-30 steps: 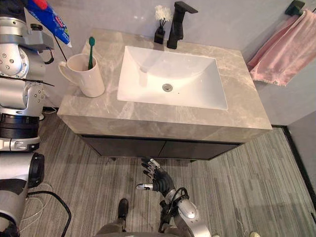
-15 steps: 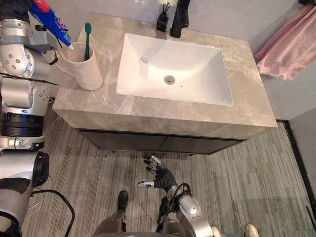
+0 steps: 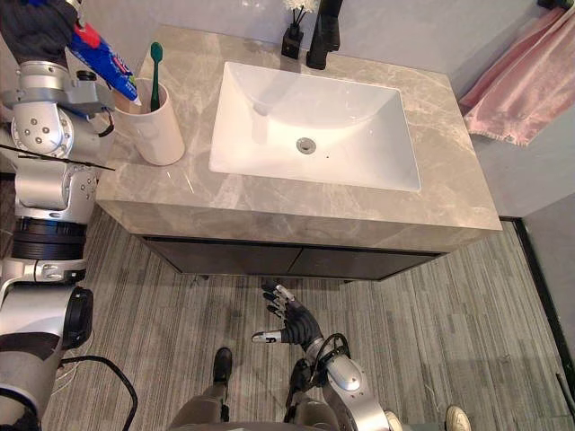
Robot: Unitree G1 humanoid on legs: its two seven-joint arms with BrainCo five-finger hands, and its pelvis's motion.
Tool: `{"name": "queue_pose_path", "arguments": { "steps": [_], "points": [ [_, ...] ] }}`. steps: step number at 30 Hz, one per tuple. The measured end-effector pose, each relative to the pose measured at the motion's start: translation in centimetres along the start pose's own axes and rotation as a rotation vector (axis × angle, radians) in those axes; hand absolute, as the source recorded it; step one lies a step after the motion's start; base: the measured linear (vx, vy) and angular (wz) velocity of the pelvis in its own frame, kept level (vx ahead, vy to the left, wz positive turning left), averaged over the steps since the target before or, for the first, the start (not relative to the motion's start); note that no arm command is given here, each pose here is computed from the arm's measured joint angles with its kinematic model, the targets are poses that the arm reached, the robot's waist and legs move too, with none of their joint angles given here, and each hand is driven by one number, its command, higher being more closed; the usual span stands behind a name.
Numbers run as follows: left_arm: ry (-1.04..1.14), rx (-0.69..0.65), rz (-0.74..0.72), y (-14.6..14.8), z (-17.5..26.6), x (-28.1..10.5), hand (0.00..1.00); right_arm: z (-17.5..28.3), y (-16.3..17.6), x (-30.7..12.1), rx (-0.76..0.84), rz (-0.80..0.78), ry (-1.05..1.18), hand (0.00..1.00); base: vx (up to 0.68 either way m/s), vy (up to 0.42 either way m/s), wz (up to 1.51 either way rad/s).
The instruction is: Organize washtable
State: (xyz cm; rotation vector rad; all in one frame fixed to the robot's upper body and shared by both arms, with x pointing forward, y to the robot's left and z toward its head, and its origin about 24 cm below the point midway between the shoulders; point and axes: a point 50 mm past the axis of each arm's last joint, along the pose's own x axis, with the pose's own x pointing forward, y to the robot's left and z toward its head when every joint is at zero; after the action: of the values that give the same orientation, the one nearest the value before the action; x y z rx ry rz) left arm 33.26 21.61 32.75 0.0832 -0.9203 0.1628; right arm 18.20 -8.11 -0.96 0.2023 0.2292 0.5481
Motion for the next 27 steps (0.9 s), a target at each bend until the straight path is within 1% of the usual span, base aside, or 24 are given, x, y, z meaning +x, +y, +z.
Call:
{"name": "queue_pose_path", "arguments": {
  "steps": [14, 16, 18, 21, 27],
  "points": [
    [0.006, -0.004, 0.02, 0.8, -0.4, -0.5, 1.0, -0.1, -0.2, -0.2, -0.014, 0.004, 0.011, 0.0, 0.0, 0.0, 0.0],
    [0.028, 0.002, 0.019, 0.8, -0.8, -0.8, 1.0, -0.1, -0.2, -0.2, -0.014, 0.004, 0.011, 0.0, 0.0, 0.0, 0.0],
    [0.094, 0.029, 0.02, 1.2, -2.2, -1.9, 1.0, -0.1, -0.1, -0.2, -0.014, 0.006, 0.011, 0.0, 0.0, 0.0, 0.0],
    [0.167, 0.03, 0.028, 1.2, -3.6, -2.5, 1.0, -0.1, -0.1, -0.2, -0.013, 0.008, 0.012, 0.0, 0.0, 0.0, 0.0],
    [0.167, 0.03, 0.019, 1.0, -3.6, -2.5, 1.0, -0.3, 0.3, -0.1, -0.011, 0.022, 0.017, 0.0, 0.0, 0.0, 0.0]
  ]
}}
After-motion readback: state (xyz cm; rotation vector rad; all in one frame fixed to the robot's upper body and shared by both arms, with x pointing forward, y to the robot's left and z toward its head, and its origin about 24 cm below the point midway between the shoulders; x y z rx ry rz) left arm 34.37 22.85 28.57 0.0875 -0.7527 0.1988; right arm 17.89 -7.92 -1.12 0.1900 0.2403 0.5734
